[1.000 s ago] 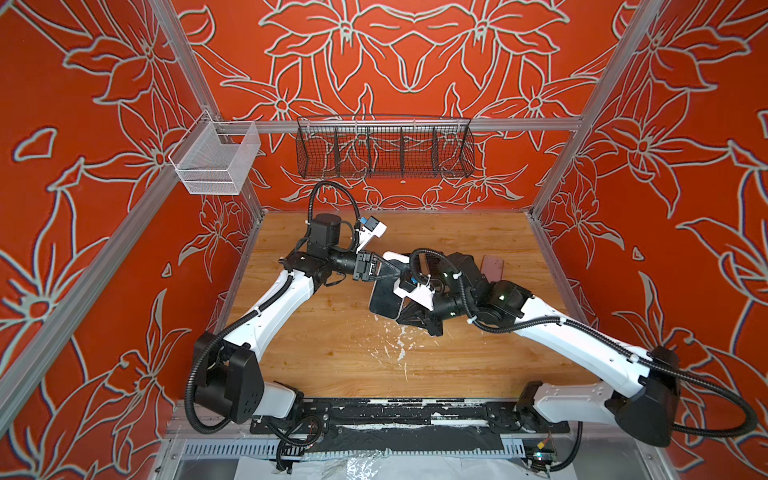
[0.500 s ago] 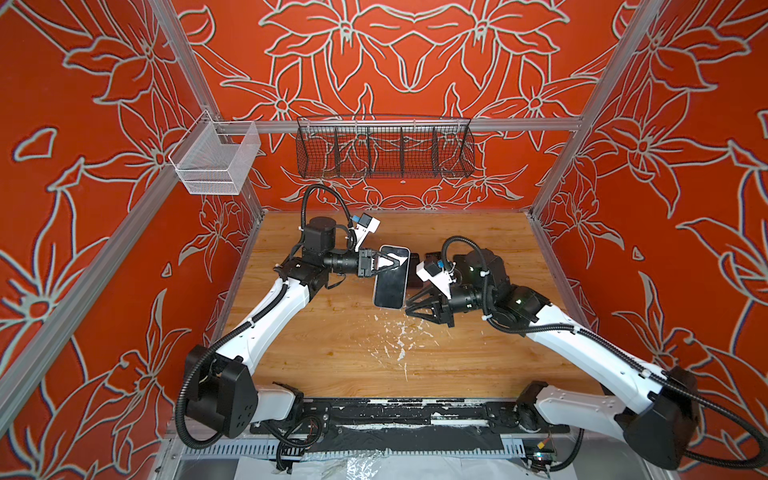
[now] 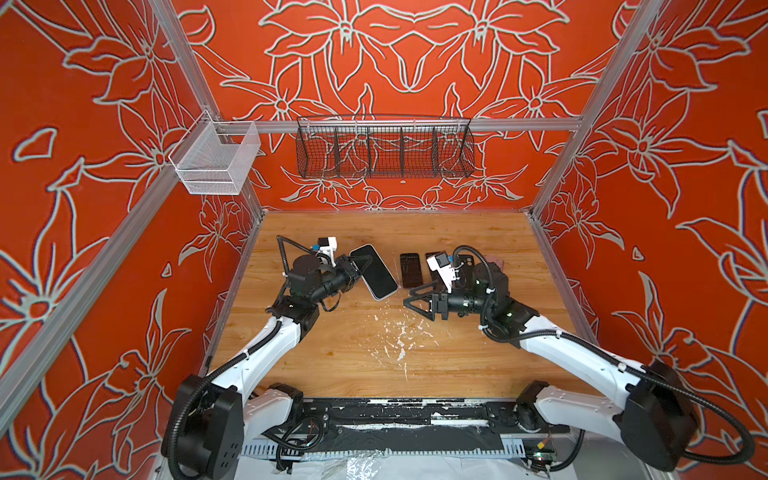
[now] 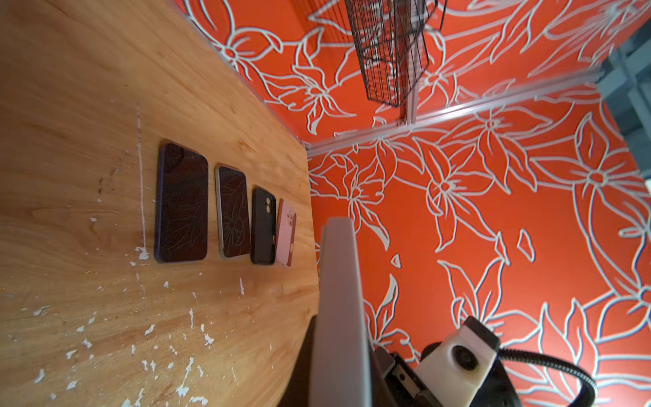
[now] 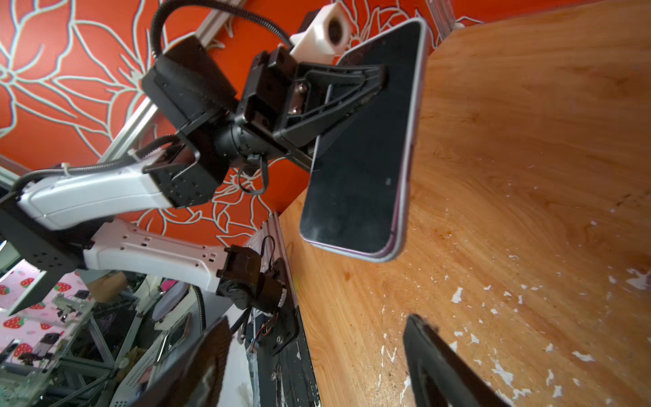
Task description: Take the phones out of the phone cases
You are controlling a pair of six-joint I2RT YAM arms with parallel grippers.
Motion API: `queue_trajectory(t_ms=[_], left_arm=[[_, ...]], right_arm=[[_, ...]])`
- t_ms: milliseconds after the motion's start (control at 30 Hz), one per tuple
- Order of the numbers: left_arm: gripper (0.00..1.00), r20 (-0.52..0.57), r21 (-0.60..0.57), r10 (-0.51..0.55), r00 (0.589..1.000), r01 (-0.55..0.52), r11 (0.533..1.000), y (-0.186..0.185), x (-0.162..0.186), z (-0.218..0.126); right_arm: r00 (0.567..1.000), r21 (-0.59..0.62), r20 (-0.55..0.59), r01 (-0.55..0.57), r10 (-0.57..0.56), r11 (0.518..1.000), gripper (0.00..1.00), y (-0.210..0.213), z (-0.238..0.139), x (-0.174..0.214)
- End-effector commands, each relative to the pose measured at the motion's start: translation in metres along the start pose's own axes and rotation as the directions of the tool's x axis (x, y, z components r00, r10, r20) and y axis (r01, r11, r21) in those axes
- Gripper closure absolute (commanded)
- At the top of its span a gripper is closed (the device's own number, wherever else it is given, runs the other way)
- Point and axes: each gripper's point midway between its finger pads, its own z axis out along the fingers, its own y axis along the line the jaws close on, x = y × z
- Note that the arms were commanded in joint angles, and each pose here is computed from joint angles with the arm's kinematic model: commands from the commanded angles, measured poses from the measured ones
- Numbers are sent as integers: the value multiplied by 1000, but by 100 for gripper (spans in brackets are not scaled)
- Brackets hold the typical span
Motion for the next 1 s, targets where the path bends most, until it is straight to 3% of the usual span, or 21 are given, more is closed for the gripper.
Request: queue_trajectory(t_ms=[0,300,967], left_arm=[[100,159,191,-52,986,21,981,-47,-28,-15],[100,109,317,-178,978,136,939,-50,-20,-12],[100,79,332,-170,982,134,934,-52,-10,-10]], right_arm=[[988,16,120,-103,101,995,2,-8,1,-20],[978,-66,115,-165,172,984,3,-9,22,-18],[987,-119,82,-127,137,985,4,-1,44,-19]])
